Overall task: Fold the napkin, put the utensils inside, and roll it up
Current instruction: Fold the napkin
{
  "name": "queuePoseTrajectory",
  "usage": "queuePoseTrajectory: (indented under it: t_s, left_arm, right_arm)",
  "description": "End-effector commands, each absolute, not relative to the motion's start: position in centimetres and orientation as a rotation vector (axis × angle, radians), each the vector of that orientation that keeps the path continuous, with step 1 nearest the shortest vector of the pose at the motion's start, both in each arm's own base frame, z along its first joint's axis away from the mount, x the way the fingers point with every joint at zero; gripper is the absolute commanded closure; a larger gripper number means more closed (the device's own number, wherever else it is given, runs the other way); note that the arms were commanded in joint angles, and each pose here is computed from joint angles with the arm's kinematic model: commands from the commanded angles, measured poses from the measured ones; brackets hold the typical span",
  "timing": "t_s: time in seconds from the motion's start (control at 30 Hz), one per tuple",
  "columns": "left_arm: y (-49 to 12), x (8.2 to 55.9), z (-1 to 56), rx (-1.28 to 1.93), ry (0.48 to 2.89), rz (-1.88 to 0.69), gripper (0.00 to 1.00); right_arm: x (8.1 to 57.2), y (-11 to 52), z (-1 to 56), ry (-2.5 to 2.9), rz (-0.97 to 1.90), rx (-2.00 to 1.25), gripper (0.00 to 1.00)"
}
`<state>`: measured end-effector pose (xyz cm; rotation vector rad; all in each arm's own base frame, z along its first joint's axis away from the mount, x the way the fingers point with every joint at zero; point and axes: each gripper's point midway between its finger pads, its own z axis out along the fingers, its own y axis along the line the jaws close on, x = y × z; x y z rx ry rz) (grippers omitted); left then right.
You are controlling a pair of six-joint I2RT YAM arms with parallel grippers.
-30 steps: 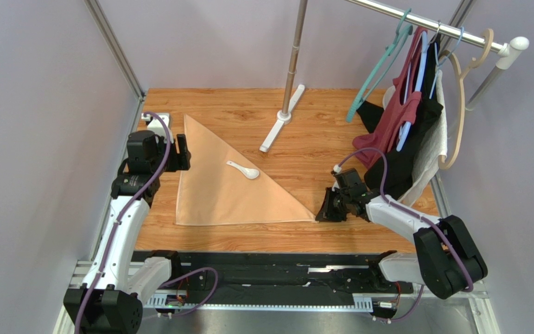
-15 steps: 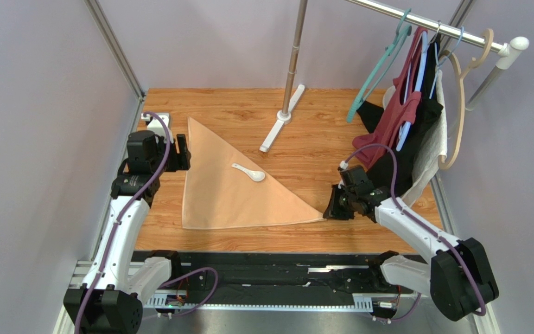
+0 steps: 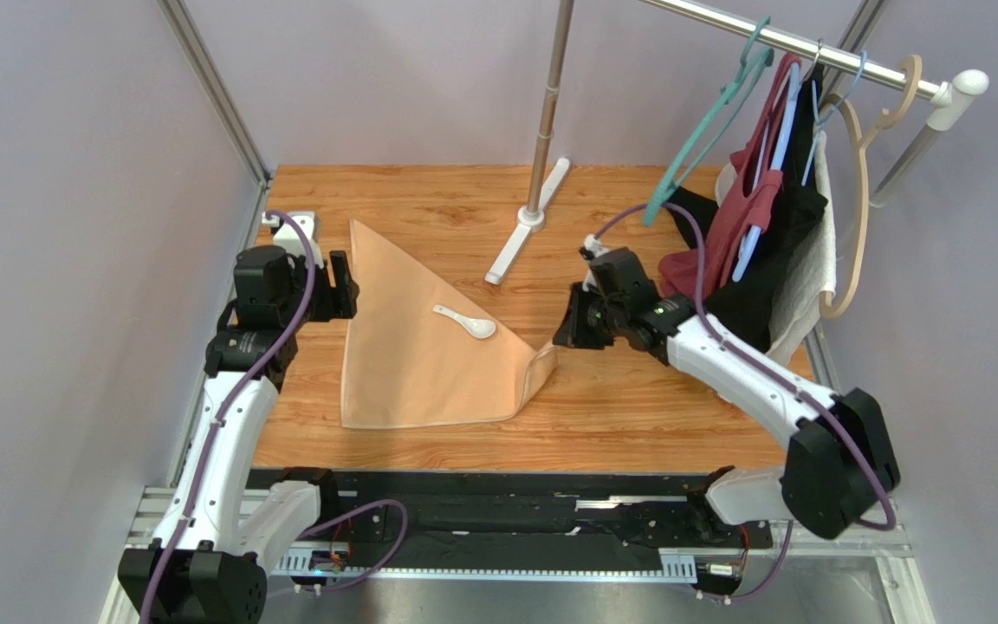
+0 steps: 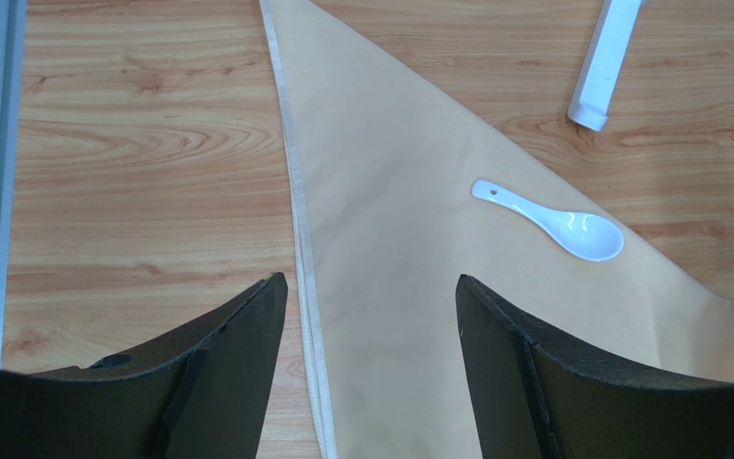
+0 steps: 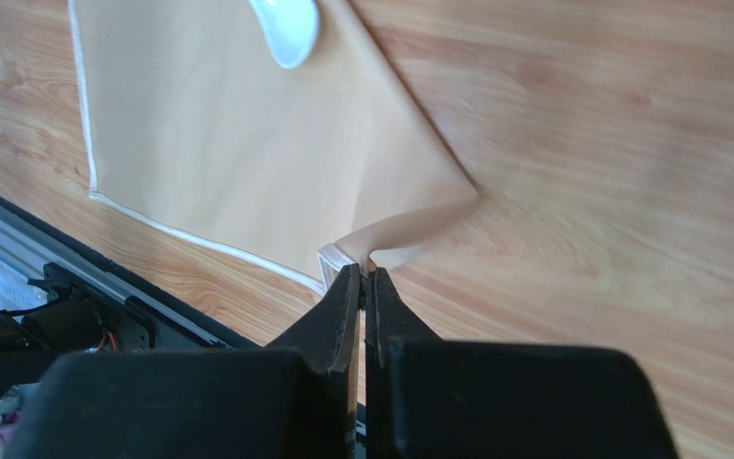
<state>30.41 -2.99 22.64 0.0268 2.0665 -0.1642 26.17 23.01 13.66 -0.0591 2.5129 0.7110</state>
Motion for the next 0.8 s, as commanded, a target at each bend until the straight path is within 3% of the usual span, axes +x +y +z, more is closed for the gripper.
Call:
queuePoseTrajectory:
  t_s: [0.0, 0.37, 0.77]
  left_arm:
    - [-3.5, 30.3, 25.2, 0.033, 1.993, -0.191, 0.26]
    - [-3.3, 30.1, 25.7, 0.032, 1.977, -0.184, 0.26]
    - [-3.6, 29.9, 25.9, 0.043, 1.970, -0.182, 0.26]
  right_arm:
    - [30.0, 28.2, 16.4, 2.372, 0.754, -0.186, 1.00]
    - [34.9, 36.6, 17.6, 2.271, 0.825, -0.314, 1.00]
    - [39.8, 39.8, 17.0, 2.223, 0.741, -0.362, 1.00]
